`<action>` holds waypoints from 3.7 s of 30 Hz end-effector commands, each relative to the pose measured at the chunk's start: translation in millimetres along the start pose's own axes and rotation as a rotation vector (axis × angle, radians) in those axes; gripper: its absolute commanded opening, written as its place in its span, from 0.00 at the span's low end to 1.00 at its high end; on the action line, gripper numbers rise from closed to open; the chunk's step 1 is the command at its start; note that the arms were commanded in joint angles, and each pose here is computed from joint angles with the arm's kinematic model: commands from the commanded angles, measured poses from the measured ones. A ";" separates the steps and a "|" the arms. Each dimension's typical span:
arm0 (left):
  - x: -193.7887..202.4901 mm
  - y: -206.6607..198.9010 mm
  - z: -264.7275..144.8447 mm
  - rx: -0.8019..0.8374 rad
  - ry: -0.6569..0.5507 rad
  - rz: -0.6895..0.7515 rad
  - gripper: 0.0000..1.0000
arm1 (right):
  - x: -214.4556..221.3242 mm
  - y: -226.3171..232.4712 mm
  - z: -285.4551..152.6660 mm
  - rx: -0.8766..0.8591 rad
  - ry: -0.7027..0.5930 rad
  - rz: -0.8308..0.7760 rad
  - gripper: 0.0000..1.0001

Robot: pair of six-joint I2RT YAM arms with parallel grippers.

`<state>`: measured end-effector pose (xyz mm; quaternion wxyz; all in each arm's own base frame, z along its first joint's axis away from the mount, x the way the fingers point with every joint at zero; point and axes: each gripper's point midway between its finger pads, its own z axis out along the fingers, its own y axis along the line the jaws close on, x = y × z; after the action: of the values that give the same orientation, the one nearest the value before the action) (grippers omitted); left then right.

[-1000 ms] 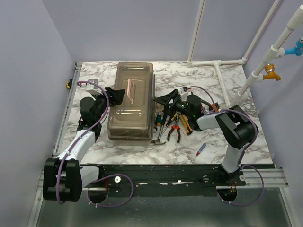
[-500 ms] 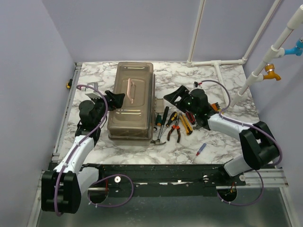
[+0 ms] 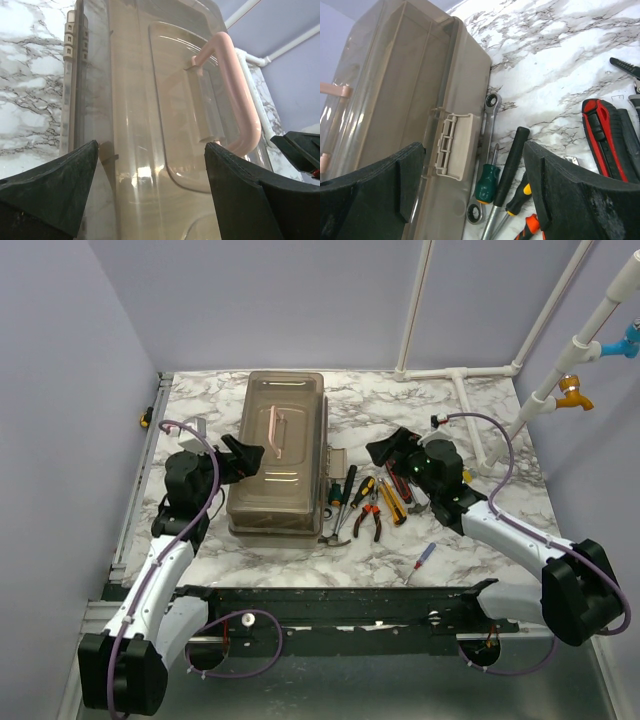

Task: Pack the tool kit

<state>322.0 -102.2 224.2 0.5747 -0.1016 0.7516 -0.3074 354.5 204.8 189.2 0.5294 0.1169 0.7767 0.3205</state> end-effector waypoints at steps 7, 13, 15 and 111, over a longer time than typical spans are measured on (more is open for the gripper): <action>-8.8 -43.6 12.1 0.011 0.177 0.059 0.87 | 14.7 -2.9 -7.8 -0.035 0.062 -0.074 0.88; -43.1 -49.8 20.0 -0.068 0.155 0.098 0.87 | 16.3 1.4 -9.0 -0.058 0.076 -0.082 0.88; -53.8 -47.9 19.5 -0.107 0.142 0.114 0.87 | 21.9 4.3 -9.9 -0.081 0.102 -0.082 0.88; -127.9 -50.6 34.4 0.066 0.292 -0.005 0.00 | 68.4 33.6 129.2 -0.049 0.382 0.075 0.63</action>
<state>378.4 -87.4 301.3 0.3908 -0.0774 0.8615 -0.3150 429.9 298.1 120.8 0.3648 0.1041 0.8532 0.3581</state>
